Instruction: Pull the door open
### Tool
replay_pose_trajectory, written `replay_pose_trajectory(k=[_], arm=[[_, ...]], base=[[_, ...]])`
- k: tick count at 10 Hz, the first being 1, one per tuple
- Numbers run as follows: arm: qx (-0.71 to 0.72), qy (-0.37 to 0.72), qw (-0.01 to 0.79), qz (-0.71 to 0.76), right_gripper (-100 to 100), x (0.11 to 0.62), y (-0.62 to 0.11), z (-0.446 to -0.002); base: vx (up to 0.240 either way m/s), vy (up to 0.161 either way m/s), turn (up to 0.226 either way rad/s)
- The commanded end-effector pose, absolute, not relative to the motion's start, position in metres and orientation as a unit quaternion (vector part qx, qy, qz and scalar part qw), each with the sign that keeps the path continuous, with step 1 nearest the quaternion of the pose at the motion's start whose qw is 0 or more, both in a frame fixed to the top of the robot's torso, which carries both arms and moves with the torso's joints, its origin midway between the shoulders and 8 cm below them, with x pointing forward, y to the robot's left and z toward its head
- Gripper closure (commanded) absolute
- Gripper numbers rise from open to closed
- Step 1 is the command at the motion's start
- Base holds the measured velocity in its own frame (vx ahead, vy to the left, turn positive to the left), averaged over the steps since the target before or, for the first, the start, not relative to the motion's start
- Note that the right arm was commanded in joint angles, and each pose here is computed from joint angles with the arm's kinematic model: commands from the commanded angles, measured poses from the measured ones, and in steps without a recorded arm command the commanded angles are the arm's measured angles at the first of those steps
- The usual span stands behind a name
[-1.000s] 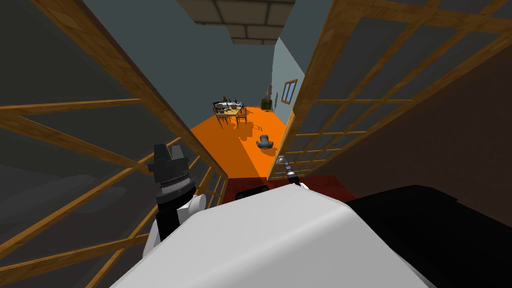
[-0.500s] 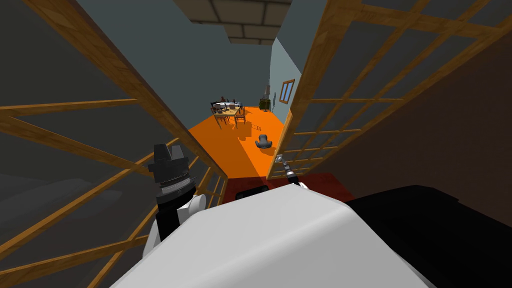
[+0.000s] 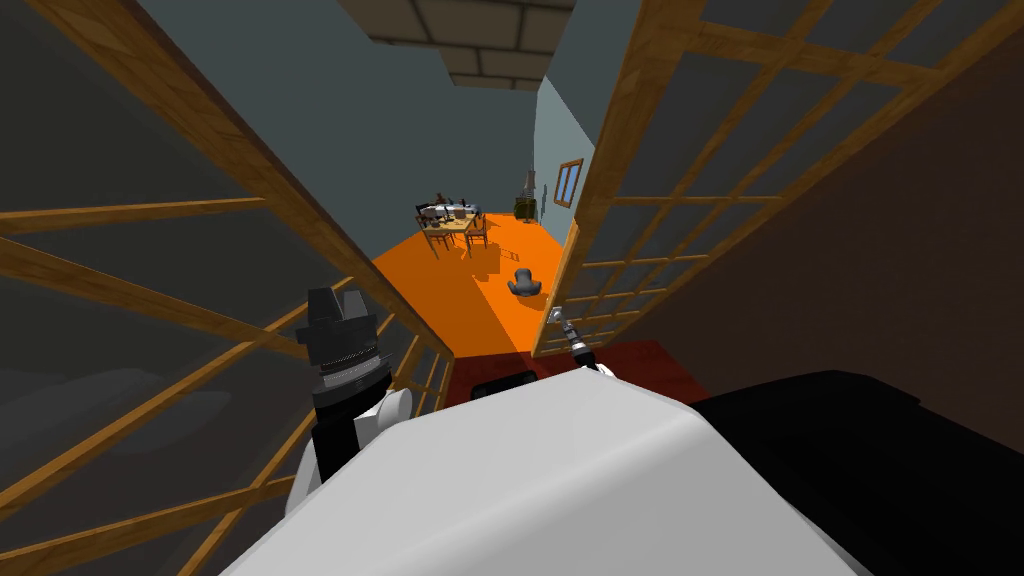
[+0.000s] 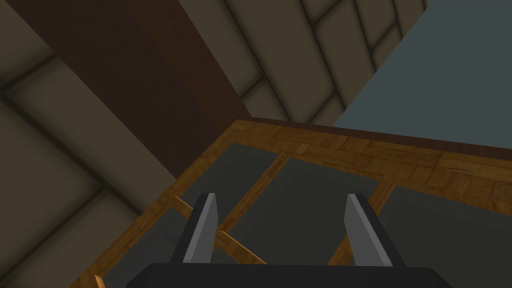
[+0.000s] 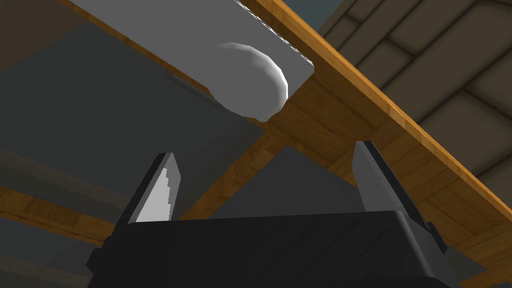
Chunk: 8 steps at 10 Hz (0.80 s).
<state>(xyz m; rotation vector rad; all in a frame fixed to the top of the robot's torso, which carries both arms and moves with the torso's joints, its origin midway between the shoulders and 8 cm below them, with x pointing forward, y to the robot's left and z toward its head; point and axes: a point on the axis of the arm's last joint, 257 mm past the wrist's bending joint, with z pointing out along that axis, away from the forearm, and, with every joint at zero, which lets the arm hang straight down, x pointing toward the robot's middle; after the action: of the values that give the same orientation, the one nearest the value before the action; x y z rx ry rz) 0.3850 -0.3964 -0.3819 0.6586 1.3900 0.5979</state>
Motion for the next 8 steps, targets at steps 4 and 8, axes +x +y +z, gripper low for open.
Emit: replay_pose_trajectory(k=[4,8], arm=[[0.248,0.642,0.688,0.232,-100,0.389,-0.387,-0.384],[0.195,0.664,0.695,0.195,-100,0.393,-0.376,-0.387]], base=[[-0.022,0.012,-0.067],[-0.025,0.011,-0.075]])
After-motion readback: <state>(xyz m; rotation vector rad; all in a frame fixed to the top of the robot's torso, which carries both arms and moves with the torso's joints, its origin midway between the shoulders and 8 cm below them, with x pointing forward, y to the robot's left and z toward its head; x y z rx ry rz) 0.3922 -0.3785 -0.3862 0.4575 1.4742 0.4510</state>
